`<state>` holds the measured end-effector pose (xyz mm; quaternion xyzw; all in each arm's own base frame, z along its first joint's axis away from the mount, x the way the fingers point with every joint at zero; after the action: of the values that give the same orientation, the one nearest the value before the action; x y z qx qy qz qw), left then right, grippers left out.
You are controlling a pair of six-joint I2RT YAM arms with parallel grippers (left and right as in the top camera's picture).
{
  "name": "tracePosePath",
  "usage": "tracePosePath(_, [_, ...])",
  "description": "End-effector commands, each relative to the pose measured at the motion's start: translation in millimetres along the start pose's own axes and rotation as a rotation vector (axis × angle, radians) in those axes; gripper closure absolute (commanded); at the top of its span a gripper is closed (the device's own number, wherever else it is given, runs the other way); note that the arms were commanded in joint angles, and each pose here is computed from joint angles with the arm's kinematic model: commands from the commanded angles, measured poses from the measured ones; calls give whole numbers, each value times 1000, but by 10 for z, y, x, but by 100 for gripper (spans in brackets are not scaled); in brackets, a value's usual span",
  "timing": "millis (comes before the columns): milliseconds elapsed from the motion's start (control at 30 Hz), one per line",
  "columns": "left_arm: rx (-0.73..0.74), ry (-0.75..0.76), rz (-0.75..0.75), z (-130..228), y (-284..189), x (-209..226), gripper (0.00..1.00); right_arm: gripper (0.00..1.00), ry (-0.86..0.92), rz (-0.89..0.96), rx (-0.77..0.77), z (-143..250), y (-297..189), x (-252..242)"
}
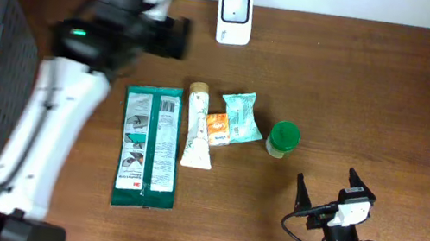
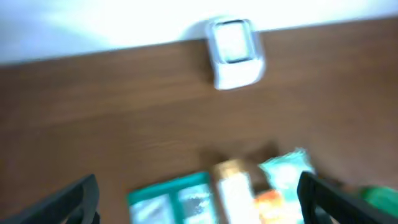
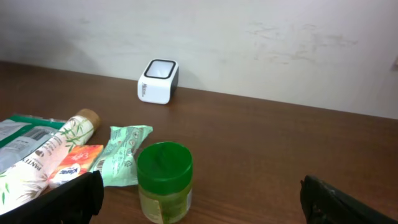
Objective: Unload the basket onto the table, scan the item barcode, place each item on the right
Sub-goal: 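Pick the green-lidded jar from the basket with the left gripper, set it right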
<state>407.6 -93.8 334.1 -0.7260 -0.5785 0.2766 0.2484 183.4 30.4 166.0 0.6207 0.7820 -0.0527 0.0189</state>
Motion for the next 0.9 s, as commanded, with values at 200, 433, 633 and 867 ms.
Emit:
tracePosePath(200, [6, -113, -260, 168, -608, 1757, 1, 2, 8, -1, 3, 26, 3, 9])
tracePosePath(433, [92, -190, -315, 404, -729, 1997, 1, 2, 8, -1, 3, 26, 3, 9])
tracePosePath(633, [92, -190, -315, 405, -729, 1998, 1, 2, 8, -1, 3, 26, 3, 9])
tracePosePath(867, [92, -190, -315, 405, -729, 1998, 1, 2, 8, -1, 3, 26, 3, 9])
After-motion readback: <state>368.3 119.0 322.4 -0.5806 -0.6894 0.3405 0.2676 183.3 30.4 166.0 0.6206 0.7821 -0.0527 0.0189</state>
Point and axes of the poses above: each gripper's point midway between its finger pads, its own y axis out along the fingers, its own x axis along the line the jaws close on, z = x × y, the point moved 6 cm from there along -y, back along the fingers, and after that the axes turned 3 degrees about -y, right-handed, at the moved point
